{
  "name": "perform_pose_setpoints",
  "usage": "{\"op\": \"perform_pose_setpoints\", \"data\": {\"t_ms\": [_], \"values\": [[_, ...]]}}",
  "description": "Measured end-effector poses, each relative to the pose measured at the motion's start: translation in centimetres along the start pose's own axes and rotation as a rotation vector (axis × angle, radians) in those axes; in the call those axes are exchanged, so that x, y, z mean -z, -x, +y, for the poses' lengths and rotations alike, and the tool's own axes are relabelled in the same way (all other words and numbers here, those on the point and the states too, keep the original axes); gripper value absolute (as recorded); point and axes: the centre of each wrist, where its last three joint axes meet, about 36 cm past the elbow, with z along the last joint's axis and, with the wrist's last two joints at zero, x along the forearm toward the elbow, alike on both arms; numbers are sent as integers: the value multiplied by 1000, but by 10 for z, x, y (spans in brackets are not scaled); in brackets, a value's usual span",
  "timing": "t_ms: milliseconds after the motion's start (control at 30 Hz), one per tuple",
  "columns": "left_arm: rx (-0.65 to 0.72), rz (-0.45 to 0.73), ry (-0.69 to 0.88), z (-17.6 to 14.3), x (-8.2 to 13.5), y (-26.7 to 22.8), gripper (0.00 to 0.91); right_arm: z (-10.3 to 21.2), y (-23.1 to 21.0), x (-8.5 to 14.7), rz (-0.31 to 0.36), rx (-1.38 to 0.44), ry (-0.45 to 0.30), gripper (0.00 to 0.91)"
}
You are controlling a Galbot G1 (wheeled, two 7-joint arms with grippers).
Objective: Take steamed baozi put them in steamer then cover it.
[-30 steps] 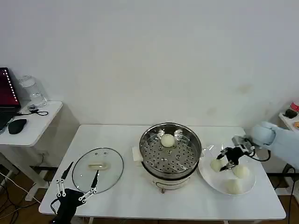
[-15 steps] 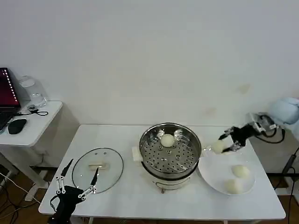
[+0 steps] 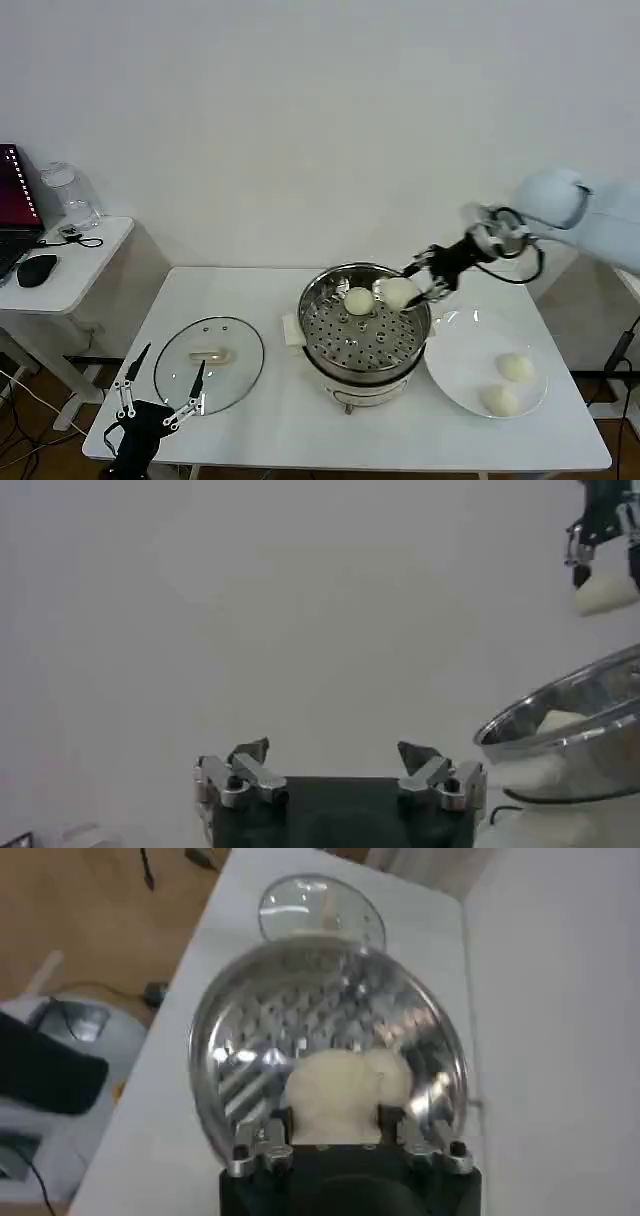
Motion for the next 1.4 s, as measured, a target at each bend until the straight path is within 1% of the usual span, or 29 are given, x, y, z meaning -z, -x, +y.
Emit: {"op": "perform_pose_setpoints", "data": {"t_ms": [67, 167, 367, 433, 467, 633, 967, 1000, 1033, 1067, 1400], "values": [[6, -2, 0, 0, 0, 1, 907, -6, 15, 7, 6, 15, 8, 564], [10, -2, -2, 0, -1, 1, 907, -13, 37, 16, 21, 32, 17, 574], [18, 1, -4, 0, -4, 3, 907, -17, 82, 32, 34, 76, 23, 574], [20, 1, -4, 0, -5, 3, 907, -17, 94, 35, 41, 83, 26, 564], [20, 1, -4, 0, -5, 3, 907, -18, 99, 36, 45, 85, 27, 574], [23, 3, -5, 0, -6, 3, 907, -18, 117, 36, 59, 82, 33, 574], [28, 6, -3, 0, -5, 2, 907, -18, 144, 35, 60, 73, 32, 574], [28, 6, -4, 0, -5, 1, 907, -18, 146, 35, 61, 72, 30, 595], [28, 7, -4, 0, -5, 1, 907, -18, 148, 34, 62, 73, 30, 635], [28, 7, -4, 0, -5, 1, 907, -18, 150, 33, 63, 72, 30, 907], [24, 10, -3, -1, -5, 0, 907, -18, 150, 30, 48, 56, 19, 907]]}}
